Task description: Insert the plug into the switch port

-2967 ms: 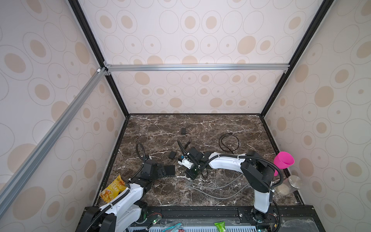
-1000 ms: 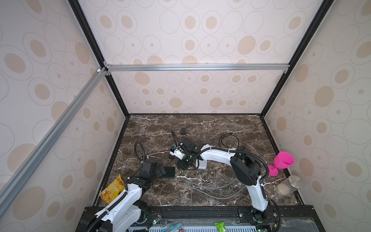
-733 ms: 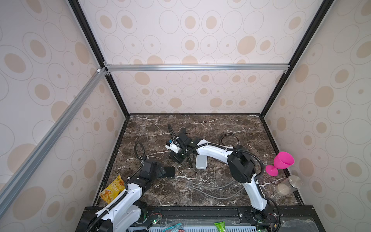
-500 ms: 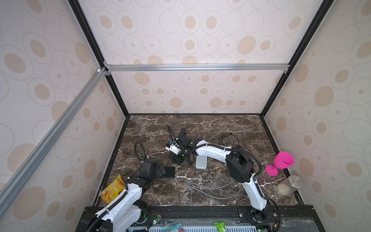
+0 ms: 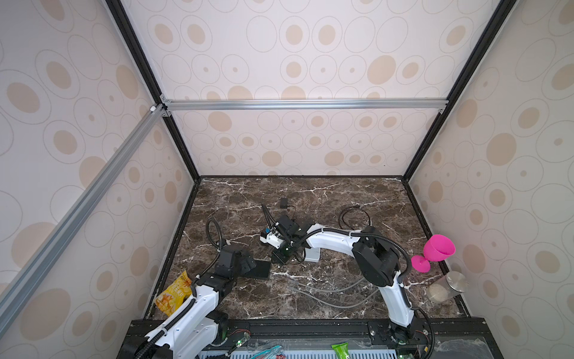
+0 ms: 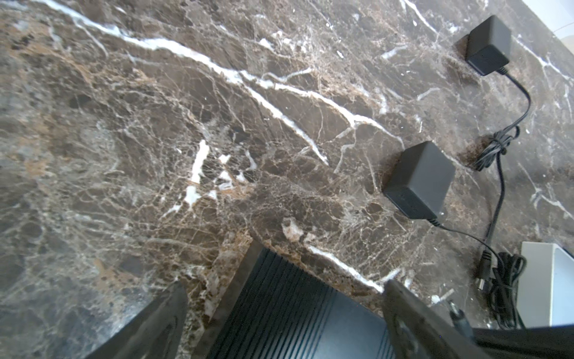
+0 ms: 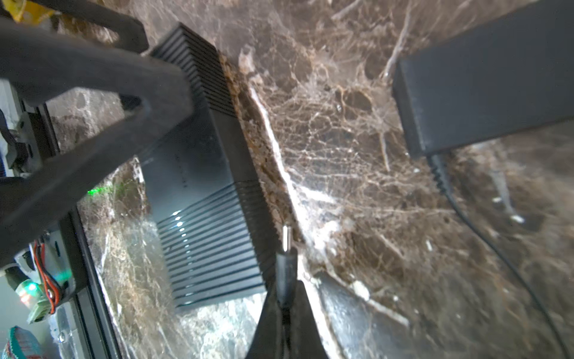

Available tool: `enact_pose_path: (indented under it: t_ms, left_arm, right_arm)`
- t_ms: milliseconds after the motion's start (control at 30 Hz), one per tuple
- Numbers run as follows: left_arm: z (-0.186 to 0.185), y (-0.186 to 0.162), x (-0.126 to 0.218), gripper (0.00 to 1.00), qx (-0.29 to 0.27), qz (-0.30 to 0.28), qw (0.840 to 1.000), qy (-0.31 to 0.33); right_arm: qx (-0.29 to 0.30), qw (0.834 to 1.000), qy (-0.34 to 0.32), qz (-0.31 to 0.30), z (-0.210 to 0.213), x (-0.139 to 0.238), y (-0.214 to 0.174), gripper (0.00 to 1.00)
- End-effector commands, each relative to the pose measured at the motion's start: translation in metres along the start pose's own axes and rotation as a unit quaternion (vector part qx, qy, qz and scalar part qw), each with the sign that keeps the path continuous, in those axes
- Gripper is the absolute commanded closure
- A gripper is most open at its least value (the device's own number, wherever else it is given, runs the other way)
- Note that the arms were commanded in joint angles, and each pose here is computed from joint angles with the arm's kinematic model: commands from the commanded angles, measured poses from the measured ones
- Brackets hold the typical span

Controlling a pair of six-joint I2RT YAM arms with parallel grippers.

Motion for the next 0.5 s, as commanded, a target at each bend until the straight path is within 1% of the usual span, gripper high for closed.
enact_pose_path:
  t_ms: [0, 167, 200, 300, 333, 467]
  left_arm:
    - [0.004, 0.005, 0.0, 0.06, -0.01, -0.007, 1.0, 0.012]
    - [0.007, 0.006, -0.008, 0.19, -0.029, 0.006, 0.999, 0.028]
    - [0.007, 0.007, -0.009, 0.22, -0.031, 0.008, 0.999, 0.031]
    - [0.004, 0.009, -0.014, 0.37, -0.037, 0.012, 0.999, 0.026]
    - [0.004, 0.008, -0.016, 0.4, -0.038, 0.018, 0.999, 0.027]
    - [0.001, 0.002, -0.023, 0.41, -0.043, 0.04, 0.998, 0.023]
  right_arm:
    - [0.01, 1.0, -0.015, -0.021, 0.005, 0.021, 0.0, 1.0]
    - [0.031, 0.999, -0.036, -0.02, 0.002, 0.035, -0.028, 1.0]
    - [0.039, 0.998, -0.038, -0.014, 0.003, 0.036, -0.036, 1.0]
    - [0.065, 0.997, -0.035, 0.019, 0.004, 0.033, -0.06, 1.0]
    - [0.071, 0.996, -0.038, 0.031, 0.004, 0.03, -0.066, 1.0]
    - [0.078, 0.995, -0.043, 0.048, 0.007, 0.023, -0.076, 1.0]
Point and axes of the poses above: each gripper's point midway between its finger pads, its own x axis back along the fingers, its own z axis along the line the jaws close on, y = z × x, the point moved 2 cm from there along x, back along the fingers, and after that the axes turned 14 degrees about -x, right-handed, at the moved point
